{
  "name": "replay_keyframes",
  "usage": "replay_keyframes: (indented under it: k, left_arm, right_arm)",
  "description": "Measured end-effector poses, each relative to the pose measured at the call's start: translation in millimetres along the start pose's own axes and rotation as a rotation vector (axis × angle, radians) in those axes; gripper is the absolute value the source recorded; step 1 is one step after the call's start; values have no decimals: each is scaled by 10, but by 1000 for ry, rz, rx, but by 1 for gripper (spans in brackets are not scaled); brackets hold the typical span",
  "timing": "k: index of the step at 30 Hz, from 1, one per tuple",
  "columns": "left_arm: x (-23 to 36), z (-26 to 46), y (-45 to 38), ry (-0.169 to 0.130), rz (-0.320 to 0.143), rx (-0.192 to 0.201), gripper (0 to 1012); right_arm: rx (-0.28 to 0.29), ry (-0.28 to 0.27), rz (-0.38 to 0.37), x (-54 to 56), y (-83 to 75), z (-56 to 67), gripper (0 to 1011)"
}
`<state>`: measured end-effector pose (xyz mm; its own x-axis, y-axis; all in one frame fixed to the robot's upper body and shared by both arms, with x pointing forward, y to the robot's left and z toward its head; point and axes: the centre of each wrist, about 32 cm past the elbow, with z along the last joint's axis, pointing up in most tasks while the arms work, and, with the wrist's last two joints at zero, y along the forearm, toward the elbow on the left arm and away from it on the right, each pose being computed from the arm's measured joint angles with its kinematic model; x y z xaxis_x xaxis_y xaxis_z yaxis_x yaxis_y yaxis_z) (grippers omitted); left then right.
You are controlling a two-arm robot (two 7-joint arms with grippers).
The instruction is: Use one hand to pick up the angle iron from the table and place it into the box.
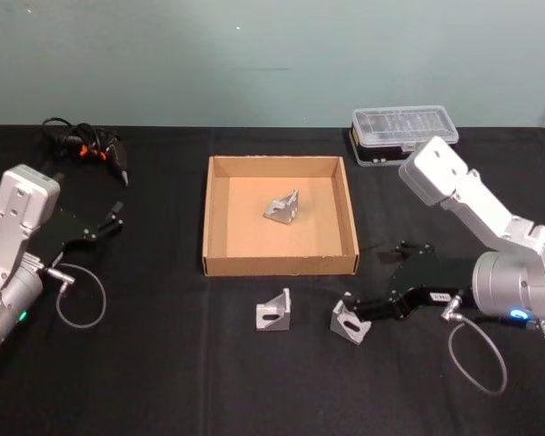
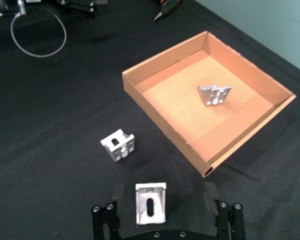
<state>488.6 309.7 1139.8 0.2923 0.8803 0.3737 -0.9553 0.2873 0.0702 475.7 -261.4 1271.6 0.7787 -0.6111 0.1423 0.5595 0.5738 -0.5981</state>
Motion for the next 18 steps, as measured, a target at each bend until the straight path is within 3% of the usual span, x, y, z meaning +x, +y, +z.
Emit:
replay_keyframes:
  k: [18]
  left_arm:
    - [0, 0, 0, 0, 0, 0, 1011]
  right_arm:
    - [-56, -5, 14, -123, 159, -51, 1003]
